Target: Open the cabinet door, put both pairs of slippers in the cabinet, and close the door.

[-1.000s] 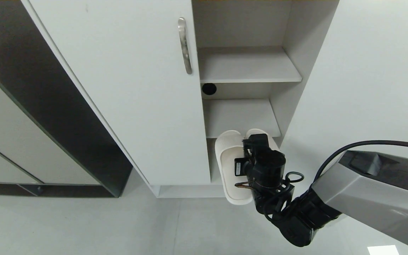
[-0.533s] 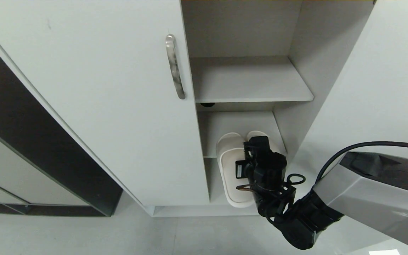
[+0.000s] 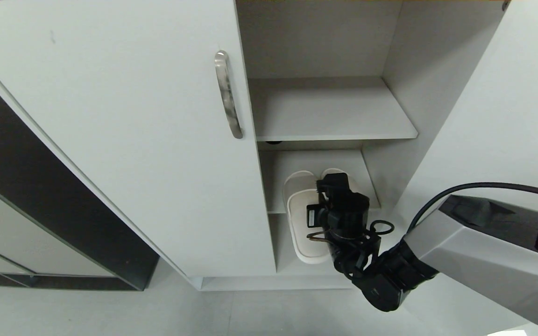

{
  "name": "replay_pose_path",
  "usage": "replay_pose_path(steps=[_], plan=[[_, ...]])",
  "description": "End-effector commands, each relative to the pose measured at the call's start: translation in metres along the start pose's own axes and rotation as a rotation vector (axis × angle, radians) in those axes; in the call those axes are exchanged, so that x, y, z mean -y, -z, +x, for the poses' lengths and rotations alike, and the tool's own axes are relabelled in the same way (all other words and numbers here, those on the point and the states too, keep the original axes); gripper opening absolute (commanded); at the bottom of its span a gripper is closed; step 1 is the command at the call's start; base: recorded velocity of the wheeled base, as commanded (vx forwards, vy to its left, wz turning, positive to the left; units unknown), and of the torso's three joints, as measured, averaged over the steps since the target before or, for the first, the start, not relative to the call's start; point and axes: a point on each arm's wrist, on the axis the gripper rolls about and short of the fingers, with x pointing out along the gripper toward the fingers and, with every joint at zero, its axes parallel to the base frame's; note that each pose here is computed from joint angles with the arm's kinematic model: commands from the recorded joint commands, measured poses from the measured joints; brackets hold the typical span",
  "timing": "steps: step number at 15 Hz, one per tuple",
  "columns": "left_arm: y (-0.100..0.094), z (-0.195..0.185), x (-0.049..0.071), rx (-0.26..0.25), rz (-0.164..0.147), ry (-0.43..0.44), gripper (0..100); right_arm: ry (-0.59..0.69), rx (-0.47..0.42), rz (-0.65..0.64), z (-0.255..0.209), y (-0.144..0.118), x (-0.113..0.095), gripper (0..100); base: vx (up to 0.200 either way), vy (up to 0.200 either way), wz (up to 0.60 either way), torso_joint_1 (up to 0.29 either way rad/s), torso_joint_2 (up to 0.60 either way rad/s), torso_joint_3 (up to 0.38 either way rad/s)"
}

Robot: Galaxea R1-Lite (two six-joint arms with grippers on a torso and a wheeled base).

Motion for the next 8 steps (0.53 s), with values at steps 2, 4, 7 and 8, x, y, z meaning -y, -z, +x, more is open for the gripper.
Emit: replay_pose_path(steps=[2, 4, 7, 8], plan=[[0.000, 0.000, 0.000, -0.001, 0.000, -0.001, 0, 0.017, 0.012, 0.008, 0.025, -0.003, -0.008, 0, 0.000, 0.000, 0.00, 0.000, 0.00, 0.000], [0.000, 0.000, 0.000, -0.001, 0.000, -0.001, 0, 0.024, 0.011, 0.007, 0.042, -0.007, -0.012, 0, 0.000, 0.000, 0.00, 0.000, 0.00, 0.000], [0.000, 0.000, 0.000, -0.001, -0.001, -0.002, 0, 0.046, 0.027, 0.016, 0.063, -0.015, -0.014, 0, 0.000, 0.000, 0.00, 0.000, 0.00, 0.000], [0.000, 0.000, 0.000, -0.001, -0.001, -0.002, 0, 0.050, 0.033, 0.022, 0.069, -0.016, -0.012, 0, 0.000, 0.000, 0.00, 0.000, 0.00, 0.000]])
